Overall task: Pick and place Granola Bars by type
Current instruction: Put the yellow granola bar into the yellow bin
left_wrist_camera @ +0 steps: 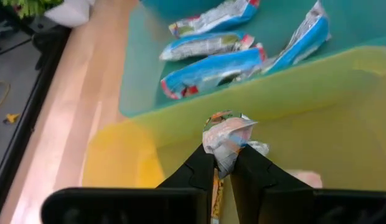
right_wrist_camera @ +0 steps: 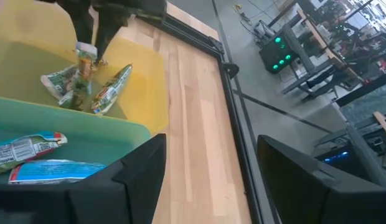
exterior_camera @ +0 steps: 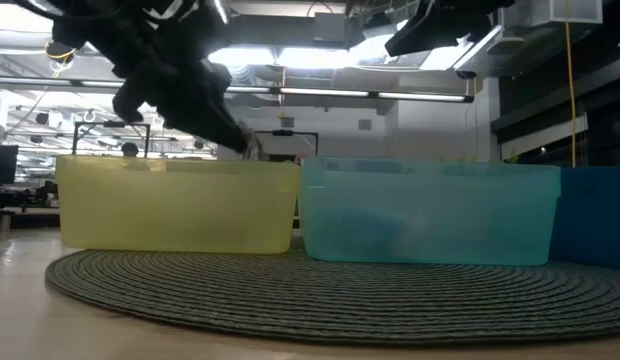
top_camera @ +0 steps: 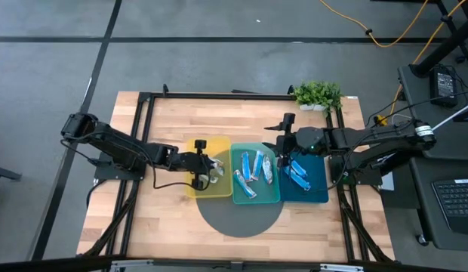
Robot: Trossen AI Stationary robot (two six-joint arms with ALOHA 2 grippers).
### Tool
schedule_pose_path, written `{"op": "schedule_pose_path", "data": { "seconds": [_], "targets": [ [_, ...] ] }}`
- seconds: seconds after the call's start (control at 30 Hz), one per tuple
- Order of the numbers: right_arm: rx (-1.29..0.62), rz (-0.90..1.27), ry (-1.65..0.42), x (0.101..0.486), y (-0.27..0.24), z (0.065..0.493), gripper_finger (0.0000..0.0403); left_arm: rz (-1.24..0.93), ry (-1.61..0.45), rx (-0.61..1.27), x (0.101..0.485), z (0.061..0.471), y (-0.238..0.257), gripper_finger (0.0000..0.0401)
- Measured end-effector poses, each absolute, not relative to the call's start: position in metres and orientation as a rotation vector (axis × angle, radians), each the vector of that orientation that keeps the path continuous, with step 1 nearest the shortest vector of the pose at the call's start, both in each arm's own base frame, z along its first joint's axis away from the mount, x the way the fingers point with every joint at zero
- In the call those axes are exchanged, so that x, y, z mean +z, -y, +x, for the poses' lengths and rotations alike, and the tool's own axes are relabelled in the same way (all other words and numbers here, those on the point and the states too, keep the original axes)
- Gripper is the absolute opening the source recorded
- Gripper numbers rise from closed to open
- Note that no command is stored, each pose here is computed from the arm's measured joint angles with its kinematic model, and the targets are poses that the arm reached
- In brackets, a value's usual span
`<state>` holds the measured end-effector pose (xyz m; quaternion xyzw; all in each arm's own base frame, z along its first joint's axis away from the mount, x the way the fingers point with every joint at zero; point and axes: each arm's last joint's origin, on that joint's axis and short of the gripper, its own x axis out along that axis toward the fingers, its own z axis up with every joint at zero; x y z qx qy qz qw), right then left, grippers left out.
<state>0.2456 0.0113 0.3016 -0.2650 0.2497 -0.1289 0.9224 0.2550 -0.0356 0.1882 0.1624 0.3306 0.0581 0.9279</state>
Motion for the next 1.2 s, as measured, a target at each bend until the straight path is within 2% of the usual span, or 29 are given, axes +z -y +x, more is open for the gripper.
{"op": "schedule_pose_path", "data": {
  "seconds": [0.33, 0.63, 0.8, 1.2],
  "targets": [
    [-0.265, -0.542, -0.513, 0.301, -0.011, 0.246, 0.0251, 0.311, -0.717, 0.144, 0.177, 0.248, 0.032, 0.0034],
    [-0.266, -0.54, -0.513, 0.301, -0.011, 0.246, 0.0251, 0.325, -0.781, 0.096, 0.172, 0.243, 0.039, 0.0062],
    [-0.266, -0.54, -0.513, 0.301, -0.011, 0.246, 0.0251, 0.367, -0.781, 0.133, 0.172, 0.242, 0.041, 0.0097],
    [-0.266, -0.539, -0.512, 0.301, -0.011, 0.246, 0.0251, 0.413, -0.757, 0.23, 0.187, 0.231, 0.038, 0.0215]
  ]
}}
